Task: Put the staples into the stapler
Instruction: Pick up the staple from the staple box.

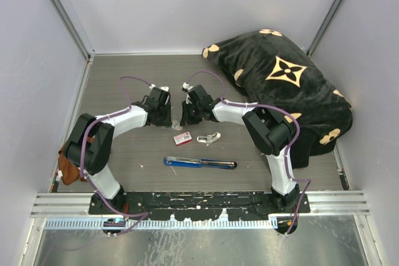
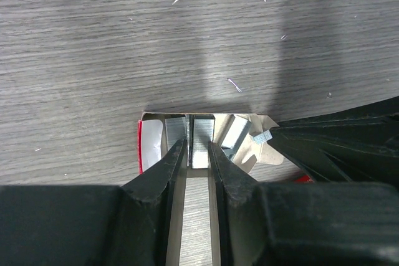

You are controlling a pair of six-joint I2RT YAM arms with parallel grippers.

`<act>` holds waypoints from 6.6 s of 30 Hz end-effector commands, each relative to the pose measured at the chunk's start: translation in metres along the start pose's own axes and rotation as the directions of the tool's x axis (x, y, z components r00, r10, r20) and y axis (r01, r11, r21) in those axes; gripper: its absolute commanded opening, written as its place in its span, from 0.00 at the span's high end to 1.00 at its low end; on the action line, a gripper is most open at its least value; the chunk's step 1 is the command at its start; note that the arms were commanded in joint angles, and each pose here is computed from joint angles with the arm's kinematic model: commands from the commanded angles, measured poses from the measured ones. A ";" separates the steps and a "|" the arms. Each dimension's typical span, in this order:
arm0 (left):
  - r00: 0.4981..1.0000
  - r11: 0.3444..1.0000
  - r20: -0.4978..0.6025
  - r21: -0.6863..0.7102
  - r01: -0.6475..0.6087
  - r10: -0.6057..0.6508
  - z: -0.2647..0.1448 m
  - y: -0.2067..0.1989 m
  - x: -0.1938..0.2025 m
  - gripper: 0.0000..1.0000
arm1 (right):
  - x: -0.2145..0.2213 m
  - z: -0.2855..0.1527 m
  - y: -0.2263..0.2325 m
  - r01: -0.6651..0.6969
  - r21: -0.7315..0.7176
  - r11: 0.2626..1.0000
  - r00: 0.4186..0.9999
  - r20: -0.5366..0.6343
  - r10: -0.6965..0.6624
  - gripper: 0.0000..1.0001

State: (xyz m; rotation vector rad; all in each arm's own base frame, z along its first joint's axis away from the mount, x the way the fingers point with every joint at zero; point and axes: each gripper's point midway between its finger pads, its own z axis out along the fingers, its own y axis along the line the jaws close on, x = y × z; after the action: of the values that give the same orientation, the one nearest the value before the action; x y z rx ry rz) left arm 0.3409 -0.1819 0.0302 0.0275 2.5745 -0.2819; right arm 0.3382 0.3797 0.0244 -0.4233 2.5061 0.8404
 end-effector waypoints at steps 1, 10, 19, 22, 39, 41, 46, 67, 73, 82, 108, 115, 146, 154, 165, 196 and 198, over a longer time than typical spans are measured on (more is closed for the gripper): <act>0.999 0.999 0.038 0.037 0.027 -0.028 0.002 -0.008 -0.010 0.79 | -0.022 -0.016 0.018 0.022 -0.033 0.999 0.997 0.072 -0.020 1.00; 1.000 0.999 0.017 0.023 0.024 -0.024 0.008 -0.004 -0.005 0.83 | -0.021 -0.014 0.017 0.024 -0.031 0.999 0.998 0.066 -0.022 0.99; 0.998 0.994 0.052 -0.110 -0.029 0.035 -0.003 0.022 -0.009 0.81 | -0.020 -0.014 0.016 0.024 -0.029 0.999 0.998 0.064 -0.022 0.99; 0.998 0.992 0.049 -0.124 -0.036 0.042 -0.005 0.026 -0.008 0.81 | -0.020 -0.015 0.016 0.023 -0.029 0.999 0.998 0.064 -0.021 0.99; 0.983 0.997 0.185 -0.078 -0.004 0.018 -0.035 0.016 -0.040 0.75 | -0.021 -0.018 0.017 0.024 -0.028 0.999 0.997 0.071 -0.022 0.99; 0.985 0.995 0.172 -0.099 0.003 0.014 -0.032 0.021 -0.037 0.74 | -0.021 -0.018 0.017 0.023 -0.028 0.999 0.997 0.071 -0.021 0.99; 0.991 0.997 0.131 -0.063 0.038 -0.030 -0.020 0.020 -0.030 0.73 | -0.021 -0.018 0.017 0.021 -0.027 0.999 0.997 0.071 -0.019 0.99; 0.996 0.996 0.085 -0.075 0.048 -0.041 0.002 0.024 -0.017 0.66 | -0.018 -0.018 0.015 0.021 -0.024 1.000 0.998 0.065 -0.019 0.99; 0.997 0.995 0.076 -0.091 0.039 -0.032 0.006 0.027 -0.015 0.69 | -0.018 -0.018 0.015 0.021 -0.021 1.000 0.998 0.066 -0.020 0.99; 0.994 0.995 0.103 -0.093 0.035 -0.026 -0.010 0.028 -0.022 0.77 | -0.020 -0.021 0.011 0.029 0.001 1.000 0.997 0.073 -0.029 0.99; 0.985 0.970 0.084 0.203 0.130 -0.150 -0.035 -0.009 -0.023 0.92 | -0.026 -0.035 0.009 0.024 0.016 1.000 0.994 0.103 -0.025 0.99; 0.980 0.939 0.061 0.304 0.161 -0.188 -0.047 -0.018 -0.027 0.93 | -0.035 -0.039 0.015 0.031 -0.005 1.000 0.993 0.118 -0.030 0.99; 0.744 0.656 0.125 0.583 0.480 -0.656 -0.131 -0.032 -0.060 0.94 | -0.053 -0.121 0.108 0.218 -0.084 0.972 0.923 0.341 -0.178 0.46; 0.742 0.646 0.120 0.595 0.478 -0.660 -0.137 -0.033 -0.060 0.94 | -0.056 -0.100 0.108 0.215 -0.057 0.975 0.929 0.320 -0.186 0.48; 0.741 0.638 0.116 0.606 0.475 -0.661 -0.142 -0.035 -0.060 0.94 | -0.064 -0.097 0.117 0.255 -0.075 0.964 0.917 0.335 -0.217 0.56; 0.889 0.833 0.201 0.479 0.276 -0.410 -0.156 -0.013 -0.015 0.33 | 0.012 -0.159 0.091 0.498 -0.089 0.863 0.858 0.198 -0.475 0.90; 0.917 0.824 0.147 0.507 0.253 -0.372 -0.153 -0.019 0.005 0.36 | 0.029 -0.167 0.089 0.531 -0.102 0.841 0.844 0.156 -0.514 0.90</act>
State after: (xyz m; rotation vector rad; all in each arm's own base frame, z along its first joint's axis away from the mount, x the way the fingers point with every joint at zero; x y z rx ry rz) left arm 0.2811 -0.1627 0.1769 -0.3868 2.1118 -0.9540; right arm 0.2502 0.3553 0.1577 -0.8404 2.1218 0.8011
